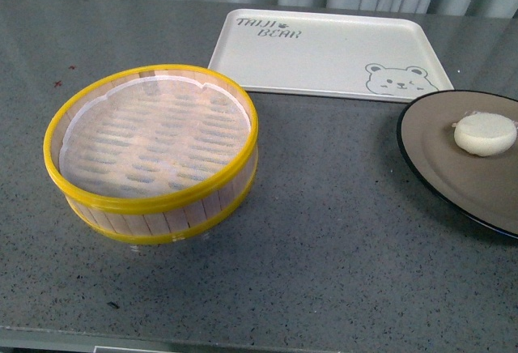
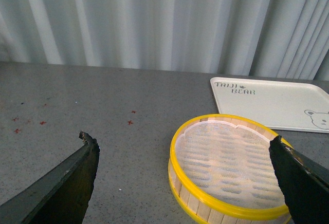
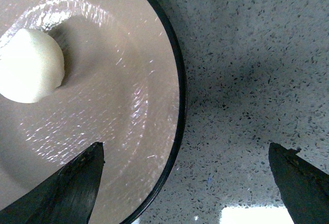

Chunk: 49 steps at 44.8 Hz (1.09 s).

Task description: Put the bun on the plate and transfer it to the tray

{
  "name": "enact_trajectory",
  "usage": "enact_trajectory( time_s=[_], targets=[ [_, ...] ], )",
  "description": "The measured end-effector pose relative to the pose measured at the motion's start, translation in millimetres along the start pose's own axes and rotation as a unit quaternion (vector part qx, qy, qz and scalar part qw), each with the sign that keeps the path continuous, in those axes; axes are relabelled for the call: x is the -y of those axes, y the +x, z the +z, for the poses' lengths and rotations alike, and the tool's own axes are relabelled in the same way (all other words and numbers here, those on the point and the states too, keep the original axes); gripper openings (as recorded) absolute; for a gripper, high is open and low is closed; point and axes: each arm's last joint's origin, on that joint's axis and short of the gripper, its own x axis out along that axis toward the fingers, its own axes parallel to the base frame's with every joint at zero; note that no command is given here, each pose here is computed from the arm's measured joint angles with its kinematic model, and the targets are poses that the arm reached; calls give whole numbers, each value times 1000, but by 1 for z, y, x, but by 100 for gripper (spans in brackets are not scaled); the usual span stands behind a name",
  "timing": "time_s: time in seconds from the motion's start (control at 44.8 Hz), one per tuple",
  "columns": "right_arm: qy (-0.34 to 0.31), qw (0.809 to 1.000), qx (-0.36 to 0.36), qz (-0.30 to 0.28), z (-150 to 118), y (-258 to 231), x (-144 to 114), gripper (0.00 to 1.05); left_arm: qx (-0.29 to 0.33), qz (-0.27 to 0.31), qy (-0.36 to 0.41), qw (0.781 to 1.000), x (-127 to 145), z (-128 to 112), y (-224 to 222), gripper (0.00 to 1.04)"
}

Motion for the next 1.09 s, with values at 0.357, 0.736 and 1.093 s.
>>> enact_trajectory(
  time_s=[0.357,0.736,1.093],
  targets=[
    [68,992,-43,99,5,38,4,96,0,0,0,1000,0,0,0,98],
    [162,978,-93,94,12,64,13,45,0,0,0,1000,0,0,0,98],
    [187,965,-53,175,13,39,3,3,0,0,0,1000,0,0,0,98]
  ],
)
